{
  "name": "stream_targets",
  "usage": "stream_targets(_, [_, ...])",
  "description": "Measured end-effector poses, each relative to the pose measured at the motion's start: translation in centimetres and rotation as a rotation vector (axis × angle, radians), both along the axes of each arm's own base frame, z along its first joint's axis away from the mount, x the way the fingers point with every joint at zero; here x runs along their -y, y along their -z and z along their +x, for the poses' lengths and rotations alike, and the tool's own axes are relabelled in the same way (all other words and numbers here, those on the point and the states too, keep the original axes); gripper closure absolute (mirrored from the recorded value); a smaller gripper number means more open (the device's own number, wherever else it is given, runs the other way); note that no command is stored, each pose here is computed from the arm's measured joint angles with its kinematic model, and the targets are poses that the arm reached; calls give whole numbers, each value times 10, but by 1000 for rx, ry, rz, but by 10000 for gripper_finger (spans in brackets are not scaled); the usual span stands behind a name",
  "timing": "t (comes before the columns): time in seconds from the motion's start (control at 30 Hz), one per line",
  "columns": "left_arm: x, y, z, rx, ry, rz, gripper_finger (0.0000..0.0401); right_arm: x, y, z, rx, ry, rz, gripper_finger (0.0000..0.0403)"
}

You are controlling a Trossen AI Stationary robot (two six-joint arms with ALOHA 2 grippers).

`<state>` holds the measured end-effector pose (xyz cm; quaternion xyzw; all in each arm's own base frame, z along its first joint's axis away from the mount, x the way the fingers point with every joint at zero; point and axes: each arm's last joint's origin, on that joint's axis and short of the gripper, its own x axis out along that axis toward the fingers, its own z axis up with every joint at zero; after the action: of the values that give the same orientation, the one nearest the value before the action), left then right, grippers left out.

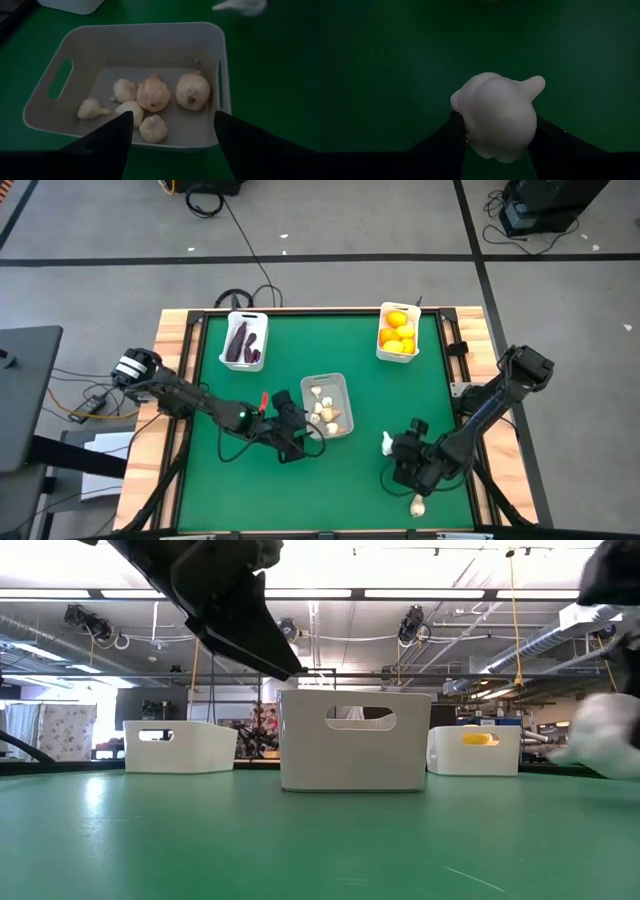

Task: Sort produce into baskets
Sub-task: Put the garlic into the gray bin

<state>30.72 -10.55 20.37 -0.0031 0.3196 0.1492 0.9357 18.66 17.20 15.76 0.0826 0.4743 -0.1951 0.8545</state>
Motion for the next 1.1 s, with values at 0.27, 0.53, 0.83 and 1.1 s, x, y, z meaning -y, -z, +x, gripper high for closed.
stream_targets(0.27, [3,0,-1,8,-6,-4,117,5,-25,27,128,-39,-167,220])
stream_targets(0.53, [4,-2,1,35,-8,-15,117,23,-59,66,203,-81,-336,190])
stream_targets(0.83, [3,0,-2,0,-8,-1,117,54,-70,108,260,-225,-250,131])
stream_targets(1.1, [8,2,-5,-17,4,14,117,65,-74,114,236,-251,-194,64])
